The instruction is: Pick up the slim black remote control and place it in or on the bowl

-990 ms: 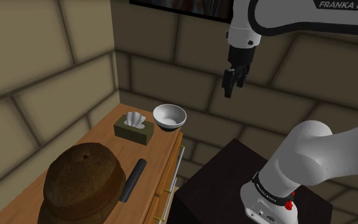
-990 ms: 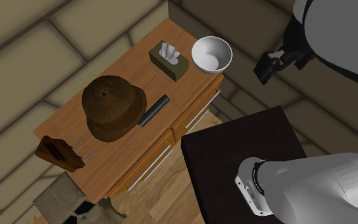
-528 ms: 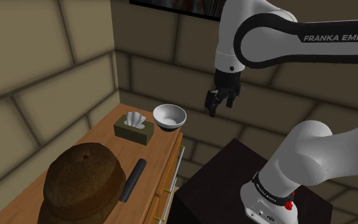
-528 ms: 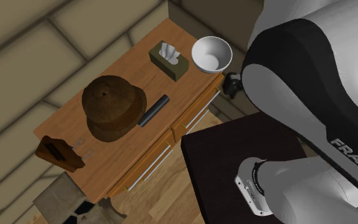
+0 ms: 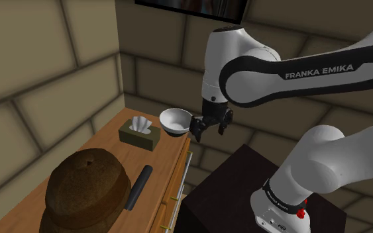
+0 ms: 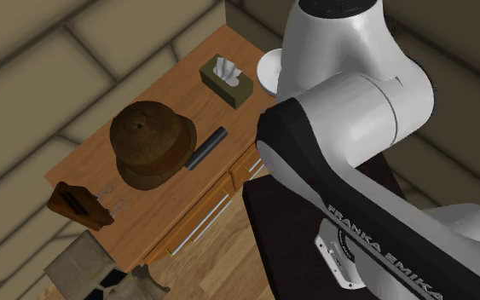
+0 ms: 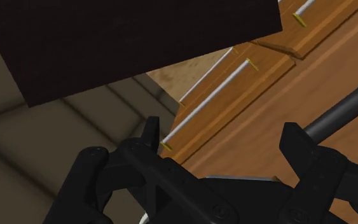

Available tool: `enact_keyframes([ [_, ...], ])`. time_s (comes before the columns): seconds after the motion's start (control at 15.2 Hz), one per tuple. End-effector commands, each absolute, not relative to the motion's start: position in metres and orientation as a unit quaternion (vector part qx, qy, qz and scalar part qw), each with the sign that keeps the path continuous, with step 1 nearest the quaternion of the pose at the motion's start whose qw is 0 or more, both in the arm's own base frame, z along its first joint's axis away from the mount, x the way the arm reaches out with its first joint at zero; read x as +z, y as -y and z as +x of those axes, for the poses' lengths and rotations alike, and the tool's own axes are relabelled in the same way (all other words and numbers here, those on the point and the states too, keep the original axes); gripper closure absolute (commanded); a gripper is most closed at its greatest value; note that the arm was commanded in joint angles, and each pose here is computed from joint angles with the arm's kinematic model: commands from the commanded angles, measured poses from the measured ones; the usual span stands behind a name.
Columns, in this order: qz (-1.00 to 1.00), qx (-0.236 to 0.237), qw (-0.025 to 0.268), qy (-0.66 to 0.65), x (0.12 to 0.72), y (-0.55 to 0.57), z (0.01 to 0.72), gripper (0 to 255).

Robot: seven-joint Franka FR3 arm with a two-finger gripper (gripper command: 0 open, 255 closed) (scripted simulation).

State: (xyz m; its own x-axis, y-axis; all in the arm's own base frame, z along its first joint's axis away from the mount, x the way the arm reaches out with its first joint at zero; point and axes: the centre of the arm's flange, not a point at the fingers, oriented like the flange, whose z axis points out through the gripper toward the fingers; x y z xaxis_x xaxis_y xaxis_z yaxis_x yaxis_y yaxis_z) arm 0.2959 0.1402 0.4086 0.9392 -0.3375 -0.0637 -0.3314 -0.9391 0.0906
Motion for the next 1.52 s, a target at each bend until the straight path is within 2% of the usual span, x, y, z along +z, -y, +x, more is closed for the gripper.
enact_keyframes([
  [0.0,0.979,-0.035,0.034,0.200,0.385,-0.157,0.301,0],
  [1.45,0.877,0.007,-0.011,0.480,0.198,-0.308,0.423,0],
])
